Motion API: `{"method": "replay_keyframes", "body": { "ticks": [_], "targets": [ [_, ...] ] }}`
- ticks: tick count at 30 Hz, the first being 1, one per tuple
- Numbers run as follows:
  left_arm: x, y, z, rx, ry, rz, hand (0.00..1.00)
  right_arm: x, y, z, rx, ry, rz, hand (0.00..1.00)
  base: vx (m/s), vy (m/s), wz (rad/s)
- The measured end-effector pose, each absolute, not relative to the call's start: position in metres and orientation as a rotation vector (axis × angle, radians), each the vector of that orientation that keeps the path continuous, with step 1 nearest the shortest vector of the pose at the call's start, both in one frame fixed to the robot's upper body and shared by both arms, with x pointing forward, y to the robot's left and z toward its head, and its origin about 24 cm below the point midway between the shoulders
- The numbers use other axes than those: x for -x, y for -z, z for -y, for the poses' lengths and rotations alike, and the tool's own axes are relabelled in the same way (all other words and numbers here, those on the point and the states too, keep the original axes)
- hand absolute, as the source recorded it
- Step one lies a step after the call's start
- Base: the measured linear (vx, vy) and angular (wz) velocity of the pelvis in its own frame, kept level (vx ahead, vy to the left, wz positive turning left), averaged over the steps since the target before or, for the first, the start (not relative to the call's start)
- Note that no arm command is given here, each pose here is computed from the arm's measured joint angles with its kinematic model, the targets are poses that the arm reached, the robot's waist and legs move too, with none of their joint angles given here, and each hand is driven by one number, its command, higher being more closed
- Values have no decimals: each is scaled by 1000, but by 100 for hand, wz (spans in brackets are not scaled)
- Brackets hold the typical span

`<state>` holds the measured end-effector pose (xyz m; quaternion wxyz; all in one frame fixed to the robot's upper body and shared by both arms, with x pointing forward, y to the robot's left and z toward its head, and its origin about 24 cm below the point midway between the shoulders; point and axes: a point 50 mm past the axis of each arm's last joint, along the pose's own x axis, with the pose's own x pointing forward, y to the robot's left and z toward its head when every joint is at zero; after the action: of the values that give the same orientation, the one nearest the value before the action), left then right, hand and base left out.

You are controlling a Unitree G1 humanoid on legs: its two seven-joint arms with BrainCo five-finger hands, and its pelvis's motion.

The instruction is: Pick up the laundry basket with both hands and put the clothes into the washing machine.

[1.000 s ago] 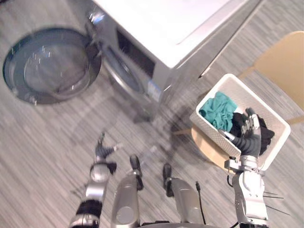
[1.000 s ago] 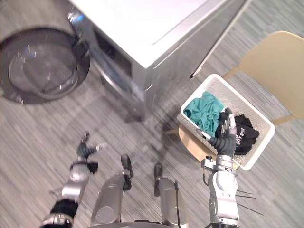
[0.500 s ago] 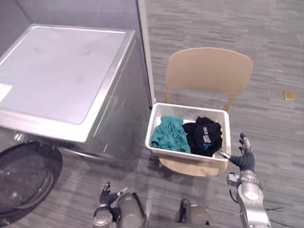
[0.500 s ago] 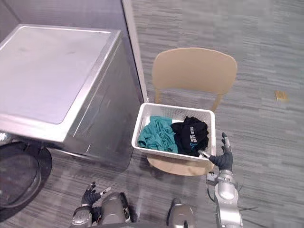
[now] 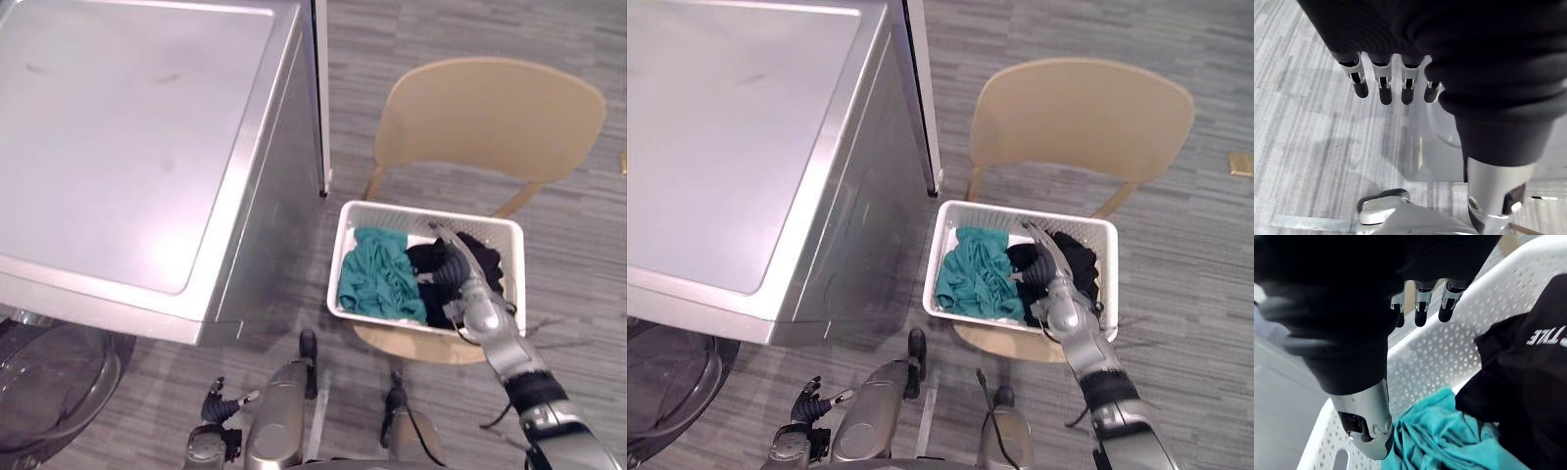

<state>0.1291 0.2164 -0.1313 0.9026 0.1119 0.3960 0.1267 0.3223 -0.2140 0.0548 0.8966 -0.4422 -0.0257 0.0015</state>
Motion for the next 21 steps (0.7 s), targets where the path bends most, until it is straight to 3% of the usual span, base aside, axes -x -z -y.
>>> {"method": "replay_keyframes", "body": {
  "ticks": [11, 12, 21],
  "targets": [
    [-172, 119, -211, -217, -284, -719, 0, -359, -48, 227, 1130, 9, -169, 0, -108, -12, 25],
    [-176, 118, -211, -215, -286, -714, 0, -364, -52, 226, 1131, 29, -174, 100, -88, -22, 12],
    [-205, 105, -192, -88, -331, -633, 0, -385, -85, 201, 1164, 67, -44, 100, 7, -20, 8]
  ]
}}
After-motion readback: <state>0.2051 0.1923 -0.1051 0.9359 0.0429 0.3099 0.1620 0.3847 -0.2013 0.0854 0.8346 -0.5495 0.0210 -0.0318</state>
